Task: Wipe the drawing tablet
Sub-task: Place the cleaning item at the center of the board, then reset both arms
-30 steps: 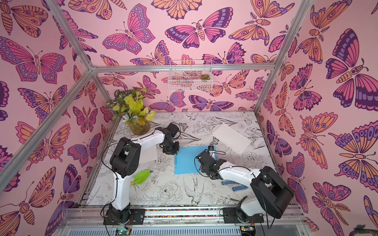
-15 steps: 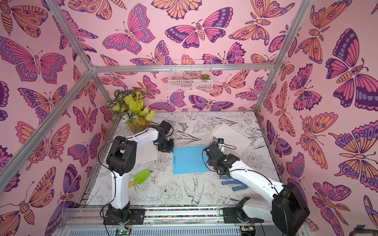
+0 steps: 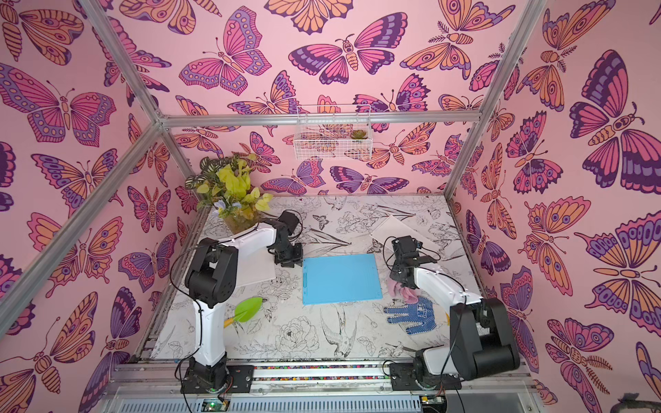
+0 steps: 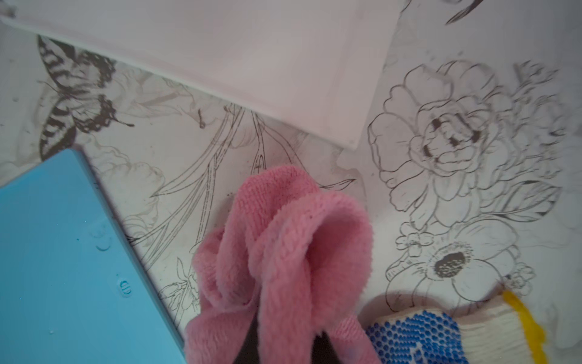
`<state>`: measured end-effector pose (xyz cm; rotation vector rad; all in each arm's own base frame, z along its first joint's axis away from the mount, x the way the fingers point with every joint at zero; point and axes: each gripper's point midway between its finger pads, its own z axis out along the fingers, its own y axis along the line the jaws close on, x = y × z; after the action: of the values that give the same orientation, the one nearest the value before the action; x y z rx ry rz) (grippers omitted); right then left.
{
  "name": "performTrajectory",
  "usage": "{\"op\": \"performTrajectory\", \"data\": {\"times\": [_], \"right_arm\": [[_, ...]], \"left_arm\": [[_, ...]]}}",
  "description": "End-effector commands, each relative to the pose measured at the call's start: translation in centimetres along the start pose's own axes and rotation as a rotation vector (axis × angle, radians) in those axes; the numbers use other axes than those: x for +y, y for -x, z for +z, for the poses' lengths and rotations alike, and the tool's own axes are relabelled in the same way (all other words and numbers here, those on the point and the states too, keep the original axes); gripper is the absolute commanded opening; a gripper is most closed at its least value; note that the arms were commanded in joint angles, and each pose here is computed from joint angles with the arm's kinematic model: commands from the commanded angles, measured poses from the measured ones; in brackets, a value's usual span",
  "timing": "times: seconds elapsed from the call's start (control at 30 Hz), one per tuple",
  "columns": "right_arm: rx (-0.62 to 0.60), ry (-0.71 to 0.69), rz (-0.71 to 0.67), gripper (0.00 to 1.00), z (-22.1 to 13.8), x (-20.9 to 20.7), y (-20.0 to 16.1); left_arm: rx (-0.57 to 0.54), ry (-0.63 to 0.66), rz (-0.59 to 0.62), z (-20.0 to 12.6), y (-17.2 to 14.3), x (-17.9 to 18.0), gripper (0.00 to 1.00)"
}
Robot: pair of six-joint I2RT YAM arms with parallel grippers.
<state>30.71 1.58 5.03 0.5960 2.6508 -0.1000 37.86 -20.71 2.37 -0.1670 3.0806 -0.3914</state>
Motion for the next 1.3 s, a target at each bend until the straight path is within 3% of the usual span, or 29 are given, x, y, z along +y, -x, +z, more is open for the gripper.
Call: {"op": "performTrajectory", "data": {"times": [0.0, 0.17, 0.2, 0.23, 0.27, 0.37, 0.47, 0.5, 0.6, 0.67, 0.9, 1.0, 1.1, 1.27], "right_arm": [[0.054, 0.085, 0.000, 0.36, 0.0, 1.8, 0.4], [-0.028, 0.002, 0.057, 0.67, -3.3, 0.0, 2.6], [-0.051, -0.017, 0.074, 0.76, -4.3, -0.5, 3.2], [-0.069, -0.031, 0.083, 0.93, -5.2, -0.9, 3.6], [-0.096, -0.035, 0.093, 0.99, -6.3, -1.1, 4.3], [-0.185, -0.066, 0.122, 0.99, -9.7, -2.4, 6.2], [-0.318, -0.030, 0.122, 0.99, -13.2, -2.7, 8.4], [-0.366, 0.003, 0.109, 0.99, -14.4, -2.4, 9.0], [-0.506, 0.061, 0.071, 0.99, -16.5, -2.4, 10.2], [-0.566, 0.016, 0.116, 0.99, -16.9, -4.0, 10.0], [-0.716, -0.019, 0.020, 0.99, -14.0, -5.9, 7.6], [-0.738, -0.034, -0.044, 0.99, -11.9, -5.6, 7.1], [-0.711, -0.064, -0.116, 0.99, -9.4, -4.8, 7.2], [-0.672, -0.067, -0.185, 0.99, -4.6, -3.4, 7.7]], "left_arm": [[-0.027, -0.019, -0.026, -2.8, -0.3, -0.8, 0.41], [-0.106, -0.104, -0.035, -7.1, 0.1, -2.5, 0.46], [-0.126, -0.123, -0.037, -8.3, 0.2, -2.8, 0.47], [-0.141, -0.138, -0.041, -9.2, 0.1, -3.0, 0.48], [-0.163, -0.156, -0.048, -10.4, 0.1, -3.0, 0.50], [-0.237, -0.192, -0.069, -13.9, 0.1, -2.6, 0.57], [-0.334, -0.220, -0.107, -17.5, -0.2, -1.1, 0.73], [-0.370, -0.235, -0.122, -18.7, -0.2, -0.4, 0.99], [-0.461, -0.208, -0.170, -21.3, -0.9, 2.7, 1.00], [-0.499, -0.124, -0.192, -21.8, -1.6, 5.2, 1.00], [-0.740, 0.344, -0.417, -23.2, -5.0, 17.1, 1.00], [-0.807, 0.528, -0.397, -22.2, -6.3, 20.6, 1.00], [-0.900, 0.663, -0.271, -21.4, -5.6, 22.4, 1.00], [-1.008, 0.581, -0.143, -17.6, -3.0, 22.6, 1.00]]}}
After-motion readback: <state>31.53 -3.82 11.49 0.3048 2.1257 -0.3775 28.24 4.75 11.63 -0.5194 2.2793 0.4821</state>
